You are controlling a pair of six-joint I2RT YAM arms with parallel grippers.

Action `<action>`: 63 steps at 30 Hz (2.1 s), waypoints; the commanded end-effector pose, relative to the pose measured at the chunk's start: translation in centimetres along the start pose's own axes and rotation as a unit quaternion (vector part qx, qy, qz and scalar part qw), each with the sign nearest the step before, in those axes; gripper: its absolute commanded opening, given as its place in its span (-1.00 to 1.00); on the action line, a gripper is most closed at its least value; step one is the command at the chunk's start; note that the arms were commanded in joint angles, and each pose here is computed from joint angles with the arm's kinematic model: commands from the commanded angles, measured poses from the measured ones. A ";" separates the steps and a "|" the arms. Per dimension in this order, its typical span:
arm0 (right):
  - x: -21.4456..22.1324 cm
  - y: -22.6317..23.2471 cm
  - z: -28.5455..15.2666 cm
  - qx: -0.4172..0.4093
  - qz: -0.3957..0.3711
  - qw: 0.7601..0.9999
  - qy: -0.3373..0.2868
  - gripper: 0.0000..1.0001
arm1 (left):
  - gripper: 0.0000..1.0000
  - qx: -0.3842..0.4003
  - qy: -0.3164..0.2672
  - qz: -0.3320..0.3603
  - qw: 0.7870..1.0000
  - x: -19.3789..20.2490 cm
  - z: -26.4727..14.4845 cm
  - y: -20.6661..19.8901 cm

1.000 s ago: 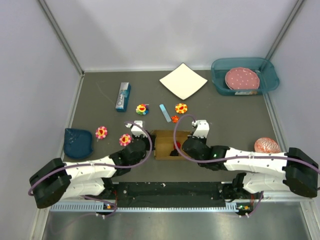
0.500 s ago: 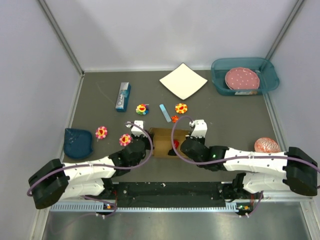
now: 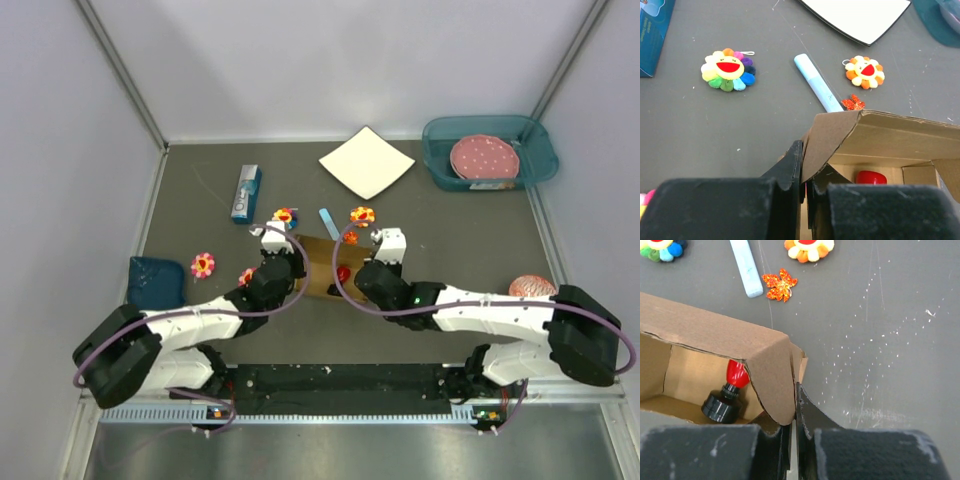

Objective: Fold the paper box

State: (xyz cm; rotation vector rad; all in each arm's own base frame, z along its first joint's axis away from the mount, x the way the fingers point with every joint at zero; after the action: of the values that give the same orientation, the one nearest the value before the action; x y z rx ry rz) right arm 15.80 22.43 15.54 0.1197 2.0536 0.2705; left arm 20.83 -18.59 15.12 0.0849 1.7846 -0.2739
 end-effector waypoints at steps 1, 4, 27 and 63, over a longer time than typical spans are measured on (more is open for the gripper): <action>-1.6 0.8 1.6 0.000 0.028 0.999 -0.022 -1.00 | -0.95 0.004 -0.047 -0.037 0.998 -2.5 1.7 -0.7; -1.9 0.8 2.4 0.001 0.034 0.999 -0.024 -1.00 | -0.96 0.005 -0.045 -0.039 0.998 -2.5 2.6 -0.9; 1.4 0.0 4.4 0.019 0.022 1.000 0.011 -1.00 | -1.00 0.049 0.004 -0.124 0.991 0.6 1.5 -1.0; 3.4 -1.5 2.4 0.054 -0.014 0.998 0.017 -0.72 | -1.00 0.063 0.058 -0.116 0.990 4.8 -0.6 0.3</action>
State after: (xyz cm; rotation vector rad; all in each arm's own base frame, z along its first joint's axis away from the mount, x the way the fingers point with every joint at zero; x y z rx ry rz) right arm 17.01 22.82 11.39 0.1874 2.0552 0.2089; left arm 20.63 -18.61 12.69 -0.0794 1.7924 -0.5409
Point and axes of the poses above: each gripper's point midway between its finger pads, its own z axis out along the fingers, its own y axis along the line the jaws close on, x = y × z, the point moved 9 cm from there along -z, back along the fingers, and after that the axes turned 9 degrees about z, right-handed, at the moved point
